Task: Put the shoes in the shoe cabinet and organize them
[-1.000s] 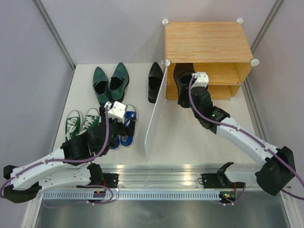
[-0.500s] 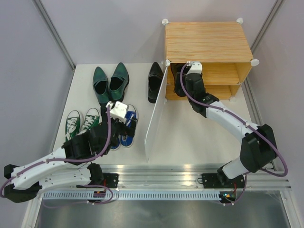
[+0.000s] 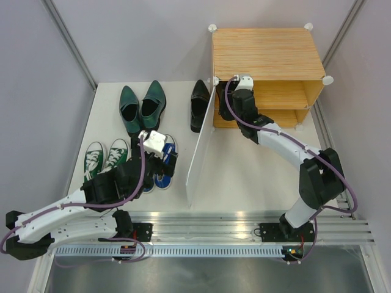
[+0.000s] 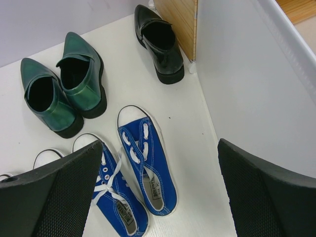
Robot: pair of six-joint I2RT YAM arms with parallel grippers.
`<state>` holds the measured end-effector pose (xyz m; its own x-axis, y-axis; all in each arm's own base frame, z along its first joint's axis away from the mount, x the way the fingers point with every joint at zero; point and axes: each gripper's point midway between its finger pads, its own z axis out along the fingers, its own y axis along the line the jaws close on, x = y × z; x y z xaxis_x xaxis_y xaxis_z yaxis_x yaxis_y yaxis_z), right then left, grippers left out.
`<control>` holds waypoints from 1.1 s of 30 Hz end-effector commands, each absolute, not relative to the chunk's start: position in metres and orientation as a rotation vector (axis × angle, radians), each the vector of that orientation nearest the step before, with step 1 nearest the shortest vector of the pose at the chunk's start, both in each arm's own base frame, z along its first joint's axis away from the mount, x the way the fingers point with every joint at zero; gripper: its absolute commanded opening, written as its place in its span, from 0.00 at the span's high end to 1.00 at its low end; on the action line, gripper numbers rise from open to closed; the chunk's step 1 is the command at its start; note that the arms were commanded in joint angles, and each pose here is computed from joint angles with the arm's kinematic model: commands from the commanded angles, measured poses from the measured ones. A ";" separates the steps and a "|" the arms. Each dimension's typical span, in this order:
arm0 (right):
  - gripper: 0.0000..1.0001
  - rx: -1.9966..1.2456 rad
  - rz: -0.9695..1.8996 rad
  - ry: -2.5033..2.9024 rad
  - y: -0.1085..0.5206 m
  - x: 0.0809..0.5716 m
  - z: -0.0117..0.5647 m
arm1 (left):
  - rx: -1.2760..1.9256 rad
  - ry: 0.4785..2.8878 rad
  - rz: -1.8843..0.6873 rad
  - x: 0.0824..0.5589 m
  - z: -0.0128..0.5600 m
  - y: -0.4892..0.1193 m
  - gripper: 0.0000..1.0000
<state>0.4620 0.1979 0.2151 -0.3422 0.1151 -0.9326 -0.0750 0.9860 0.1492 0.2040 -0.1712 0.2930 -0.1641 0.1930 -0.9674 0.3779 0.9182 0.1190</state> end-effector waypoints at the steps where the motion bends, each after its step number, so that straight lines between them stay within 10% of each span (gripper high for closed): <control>1: 0.96 0.105 0.295 1.688 0.205 0.484 0.291 | 0.460 1.727 -0.171 0.204 0.302 -0.173 0.00; 14: 0.32 0.105 0.306 1.727 0.203 0.489 0.275 | 0.473 1.731 -0.166 0.205 0.300 -0.176 0.00; 33: 0.06 0.091 0.313 1.738 0.198 0.477 0.288 | 0.499 1.744 -0.148 0.206 0.294 -0.179 0.00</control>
<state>0.4810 0.1998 0.2434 -0.2752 0.1881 -0.9428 -0.0864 0.9719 0.2191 0.2060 -0.1770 0.2852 -0.1739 0.2336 -0.9567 0.3870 0.9095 0.1517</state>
